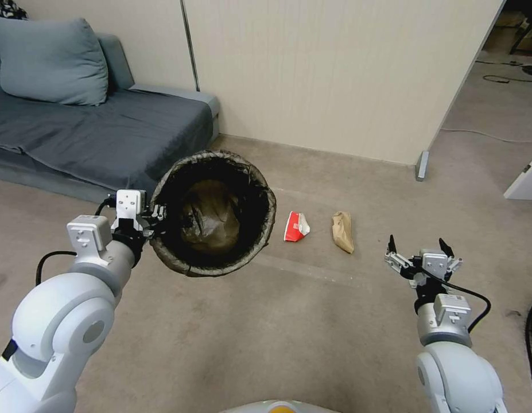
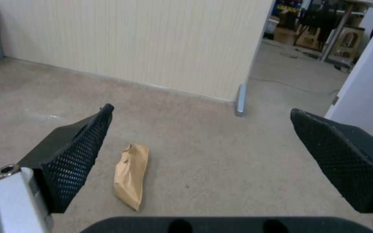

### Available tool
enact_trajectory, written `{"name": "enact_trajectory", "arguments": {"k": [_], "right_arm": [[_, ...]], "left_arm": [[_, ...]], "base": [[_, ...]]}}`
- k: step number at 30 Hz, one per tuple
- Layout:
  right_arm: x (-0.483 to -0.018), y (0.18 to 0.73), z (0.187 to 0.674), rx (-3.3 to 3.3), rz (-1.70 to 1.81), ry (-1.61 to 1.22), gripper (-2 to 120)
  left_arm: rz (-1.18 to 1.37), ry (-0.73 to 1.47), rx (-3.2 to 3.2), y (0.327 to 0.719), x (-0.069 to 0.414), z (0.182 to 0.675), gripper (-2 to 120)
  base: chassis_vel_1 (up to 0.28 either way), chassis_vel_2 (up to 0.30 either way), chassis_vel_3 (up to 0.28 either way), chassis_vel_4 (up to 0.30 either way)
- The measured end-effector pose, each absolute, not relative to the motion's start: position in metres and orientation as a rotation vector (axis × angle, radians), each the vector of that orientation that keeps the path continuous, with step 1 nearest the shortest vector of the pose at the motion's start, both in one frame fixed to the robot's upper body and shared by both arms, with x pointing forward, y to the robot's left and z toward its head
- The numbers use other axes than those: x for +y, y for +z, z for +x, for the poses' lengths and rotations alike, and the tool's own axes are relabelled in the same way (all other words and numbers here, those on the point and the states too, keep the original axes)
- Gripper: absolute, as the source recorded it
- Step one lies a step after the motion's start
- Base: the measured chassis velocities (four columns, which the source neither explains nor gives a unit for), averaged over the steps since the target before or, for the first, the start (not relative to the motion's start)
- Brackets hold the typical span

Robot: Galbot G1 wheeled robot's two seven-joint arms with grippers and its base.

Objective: Pick up the trash bin, then pick up the garbage from the floor and place it into the trash bin.

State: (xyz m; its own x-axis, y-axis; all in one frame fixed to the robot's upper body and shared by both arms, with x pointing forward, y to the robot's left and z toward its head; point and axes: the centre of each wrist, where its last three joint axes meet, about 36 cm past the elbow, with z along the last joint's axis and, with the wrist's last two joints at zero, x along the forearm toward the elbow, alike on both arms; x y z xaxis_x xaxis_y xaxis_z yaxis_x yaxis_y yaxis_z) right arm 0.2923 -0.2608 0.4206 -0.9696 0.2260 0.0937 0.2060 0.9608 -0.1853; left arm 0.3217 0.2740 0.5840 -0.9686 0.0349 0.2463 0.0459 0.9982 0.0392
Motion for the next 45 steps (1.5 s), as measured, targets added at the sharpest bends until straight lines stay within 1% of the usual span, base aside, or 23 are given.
{"name": "enact_trajectory", "arguments": {"k": [38, 45], "right_arm": [[-0.264, 0.416, 0.295, -2.998, -0.376, 0.284, 100], [-0.265, 0.434, 0.304, -2.948, -0.412, 0.257, 100]], "left_arm": [[-0.041, -0.089, -2.896, 0.581, 0.279, 0.332, 1], [-0.035, -0.095, -2.894, 0.58, 0.28, 0.332, 1]], "base": [[-0.079, 0.081, 0.079, -0.076], [0.0, 0.0, 0.0, 0.0]]}}
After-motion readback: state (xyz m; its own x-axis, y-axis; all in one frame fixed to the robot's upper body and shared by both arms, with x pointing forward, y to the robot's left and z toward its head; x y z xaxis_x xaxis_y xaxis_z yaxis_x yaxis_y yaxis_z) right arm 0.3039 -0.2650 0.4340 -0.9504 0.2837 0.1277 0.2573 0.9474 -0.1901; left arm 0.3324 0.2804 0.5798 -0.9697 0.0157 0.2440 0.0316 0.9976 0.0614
